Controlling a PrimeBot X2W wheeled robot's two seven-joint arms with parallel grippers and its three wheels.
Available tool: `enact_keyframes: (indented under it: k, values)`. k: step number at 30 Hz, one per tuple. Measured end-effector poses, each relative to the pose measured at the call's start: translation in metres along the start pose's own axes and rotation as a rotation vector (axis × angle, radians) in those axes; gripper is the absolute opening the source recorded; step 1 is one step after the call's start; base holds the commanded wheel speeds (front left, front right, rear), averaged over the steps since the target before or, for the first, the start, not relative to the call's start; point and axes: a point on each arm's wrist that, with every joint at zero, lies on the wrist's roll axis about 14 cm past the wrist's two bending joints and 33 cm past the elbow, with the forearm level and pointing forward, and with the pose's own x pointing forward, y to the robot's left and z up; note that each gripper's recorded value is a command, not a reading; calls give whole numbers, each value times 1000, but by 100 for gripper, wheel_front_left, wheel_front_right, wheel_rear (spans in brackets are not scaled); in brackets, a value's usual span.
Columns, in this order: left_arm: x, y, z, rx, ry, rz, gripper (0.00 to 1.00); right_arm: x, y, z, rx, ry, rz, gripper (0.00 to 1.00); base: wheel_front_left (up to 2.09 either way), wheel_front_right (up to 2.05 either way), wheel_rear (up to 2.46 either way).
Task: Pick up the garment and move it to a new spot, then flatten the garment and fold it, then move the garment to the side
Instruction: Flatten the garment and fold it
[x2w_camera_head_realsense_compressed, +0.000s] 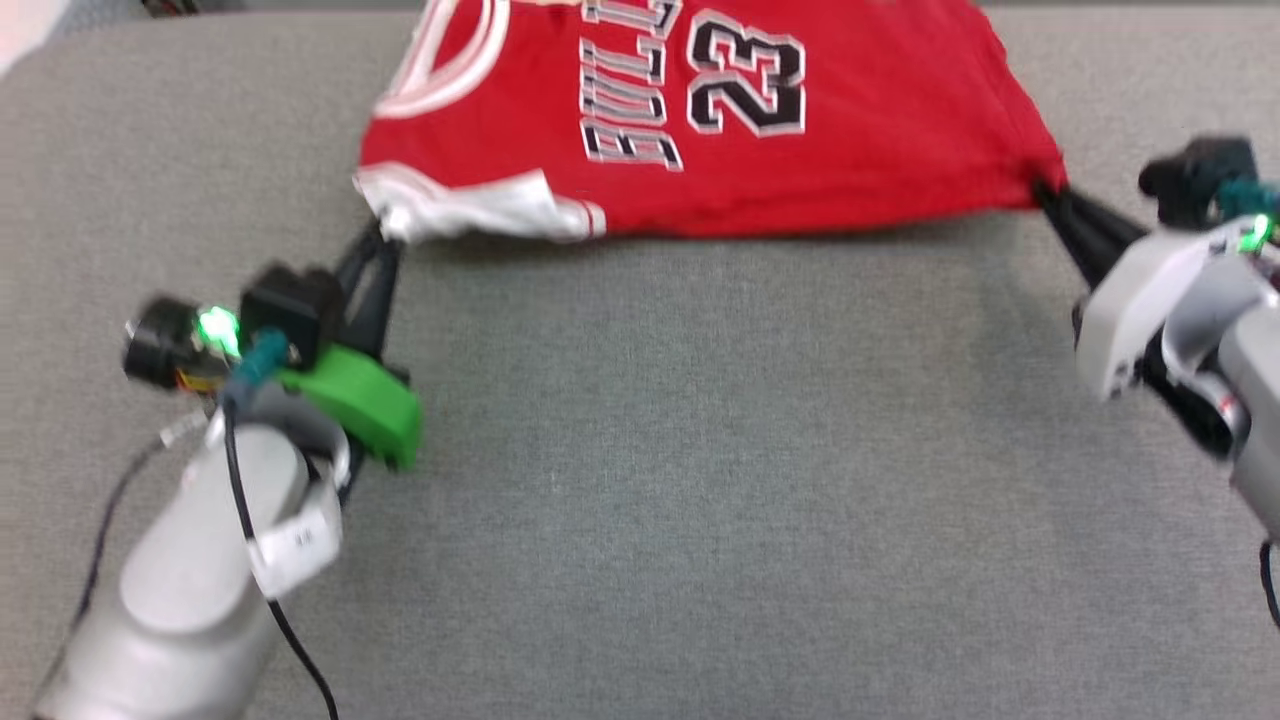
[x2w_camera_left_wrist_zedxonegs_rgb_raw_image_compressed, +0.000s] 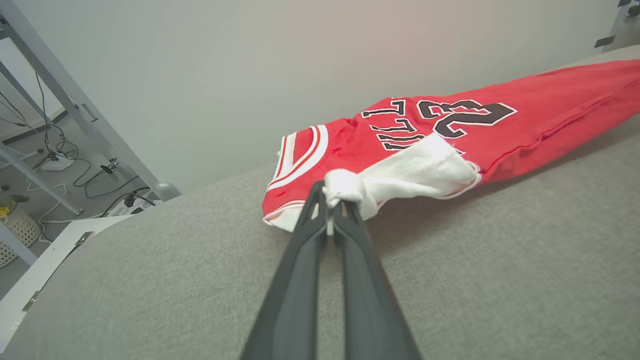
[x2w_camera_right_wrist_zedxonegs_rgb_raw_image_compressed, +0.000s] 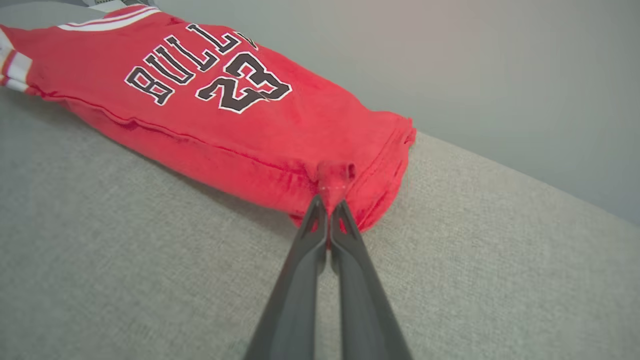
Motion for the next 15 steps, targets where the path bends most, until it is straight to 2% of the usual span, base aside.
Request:
enact_keyframes:
  k: [10,15]
  values:
    - [-98,-35,-43,-114,146,27,0,-80,25,-59,97,112,4,0,0,0,0]
    - [-139,-54,-61,-208,205,78,0,-112,38,-84,141,150,-2,0,0,0,0]
